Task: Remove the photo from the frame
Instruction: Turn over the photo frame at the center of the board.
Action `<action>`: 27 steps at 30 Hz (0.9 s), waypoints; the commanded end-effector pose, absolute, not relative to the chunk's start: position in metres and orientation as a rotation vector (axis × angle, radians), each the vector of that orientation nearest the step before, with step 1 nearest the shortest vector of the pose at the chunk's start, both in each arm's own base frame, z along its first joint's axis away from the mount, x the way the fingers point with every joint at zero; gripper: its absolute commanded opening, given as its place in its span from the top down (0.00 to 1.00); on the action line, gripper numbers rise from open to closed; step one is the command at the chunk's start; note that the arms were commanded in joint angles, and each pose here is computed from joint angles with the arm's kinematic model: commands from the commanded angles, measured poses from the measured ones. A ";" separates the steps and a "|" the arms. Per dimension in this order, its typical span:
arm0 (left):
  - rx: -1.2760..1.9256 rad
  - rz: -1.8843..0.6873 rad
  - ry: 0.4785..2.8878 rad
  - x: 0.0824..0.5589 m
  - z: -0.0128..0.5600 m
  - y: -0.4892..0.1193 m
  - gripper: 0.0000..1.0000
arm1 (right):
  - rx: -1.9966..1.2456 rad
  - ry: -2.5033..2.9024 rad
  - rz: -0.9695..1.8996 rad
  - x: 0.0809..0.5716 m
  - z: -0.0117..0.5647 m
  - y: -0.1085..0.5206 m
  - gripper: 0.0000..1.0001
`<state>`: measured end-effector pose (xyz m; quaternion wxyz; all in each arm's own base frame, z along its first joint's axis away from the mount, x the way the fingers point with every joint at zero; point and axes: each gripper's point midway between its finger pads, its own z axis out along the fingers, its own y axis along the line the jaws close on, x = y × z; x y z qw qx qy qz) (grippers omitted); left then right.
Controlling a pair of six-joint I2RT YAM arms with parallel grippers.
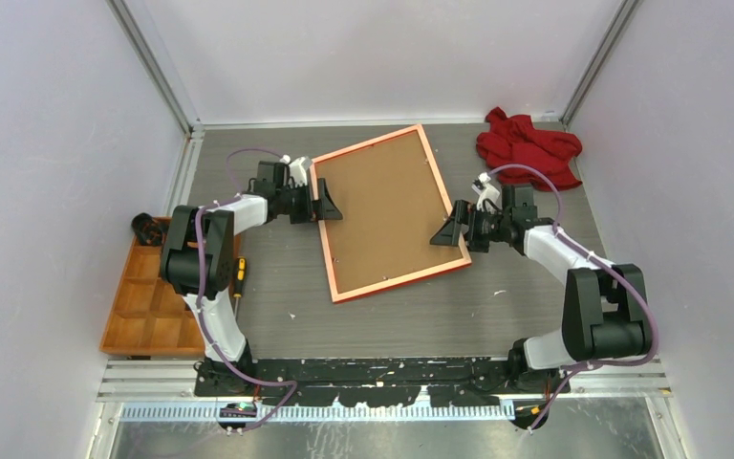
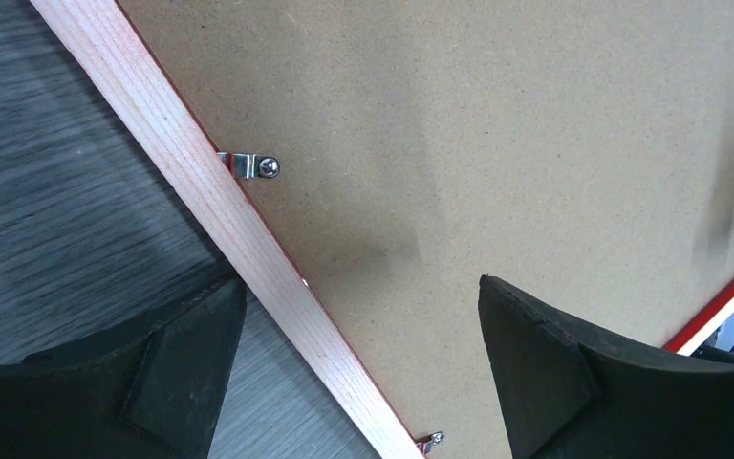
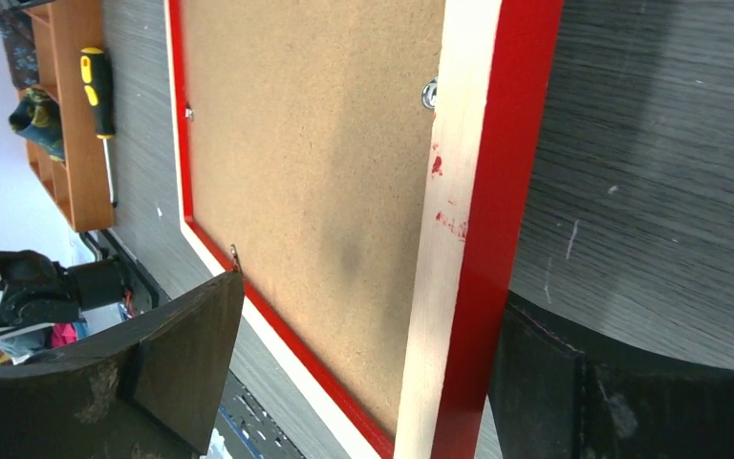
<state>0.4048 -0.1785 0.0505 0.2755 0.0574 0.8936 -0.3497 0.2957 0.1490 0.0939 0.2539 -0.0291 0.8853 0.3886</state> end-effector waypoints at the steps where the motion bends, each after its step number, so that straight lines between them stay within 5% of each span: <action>1: 0.129 -0.900 2.458 0.395 0.044 -0.167 0.07 | -0.129 2.325 1.022 0.314 0.106 0.149 0.09; 27: 0.106 -0.897 2.436 0.402 0.055 -0.162 0.06 | -0.019 2.440 0.954 0.320 0.073 0.140 0.06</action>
